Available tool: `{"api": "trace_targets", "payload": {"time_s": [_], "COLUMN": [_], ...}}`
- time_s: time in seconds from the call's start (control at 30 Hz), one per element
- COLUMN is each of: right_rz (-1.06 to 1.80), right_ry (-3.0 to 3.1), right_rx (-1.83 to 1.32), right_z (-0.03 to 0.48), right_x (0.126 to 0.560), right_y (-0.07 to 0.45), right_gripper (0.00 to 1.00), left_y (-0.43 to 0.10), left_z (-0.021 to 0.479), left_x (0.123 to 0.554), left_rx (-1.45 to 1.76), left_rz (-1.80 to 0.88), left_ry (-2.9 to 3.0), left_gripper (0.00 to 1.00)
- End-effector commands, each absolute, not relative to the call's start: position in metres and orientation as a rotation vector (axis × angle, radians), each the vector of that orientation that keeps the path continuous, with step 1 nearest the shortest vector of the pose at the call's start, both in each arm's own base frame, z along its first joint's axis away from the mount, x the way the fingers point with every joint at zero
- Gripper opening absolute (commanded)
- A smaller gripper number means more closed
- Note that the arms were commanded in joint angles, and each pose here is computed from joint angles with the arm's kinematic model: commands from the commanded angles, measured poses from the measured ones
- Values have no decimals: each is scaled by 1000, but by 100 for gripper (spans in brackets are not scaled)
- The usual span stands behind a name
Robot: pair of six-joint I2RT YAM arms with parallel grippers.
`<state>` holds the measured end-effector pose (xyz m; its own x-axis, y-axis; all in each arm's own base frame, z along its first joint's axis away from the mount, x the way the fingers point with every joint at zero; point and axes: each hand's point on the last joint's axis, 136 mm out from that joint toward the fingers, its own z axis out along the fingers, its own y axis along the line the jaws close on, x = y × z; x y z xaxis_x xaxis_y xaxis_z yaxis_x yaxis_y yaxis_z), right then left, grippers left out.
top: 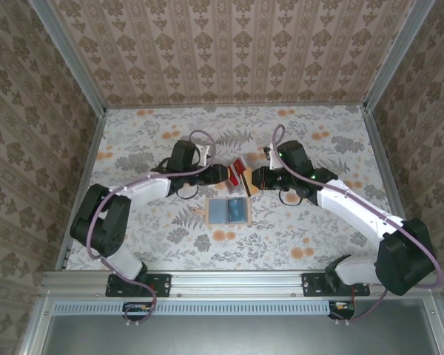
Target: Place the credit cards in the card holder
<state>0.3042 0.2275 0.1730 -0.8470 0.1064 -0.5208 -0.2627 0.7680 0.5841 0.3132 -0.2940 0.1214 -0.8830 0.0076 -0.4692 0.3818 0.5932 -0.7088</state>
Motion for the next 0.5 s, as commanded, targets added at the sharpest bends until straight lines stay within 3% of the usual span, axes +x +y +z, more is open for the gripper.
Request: {"api": "trace_targets", "payload": {"time_s": [0.0, 0.47], "right_rz": [1009, 1029], "right_ry": [2382, 2442], "right_rx": [-85, -135], "right_z": [176, 127], "right_x": [294, 236], "right_y": [231, 235], "right_gripper": [12, 13], "left_y": [-278, -220], "left_z": [138, 113], "left_x": [317, 274], "left_rx": [280, 198], "left_rz": [-1160, -967], "left_ry": [2310, 2354], "left_gripper": [45, 46]}}
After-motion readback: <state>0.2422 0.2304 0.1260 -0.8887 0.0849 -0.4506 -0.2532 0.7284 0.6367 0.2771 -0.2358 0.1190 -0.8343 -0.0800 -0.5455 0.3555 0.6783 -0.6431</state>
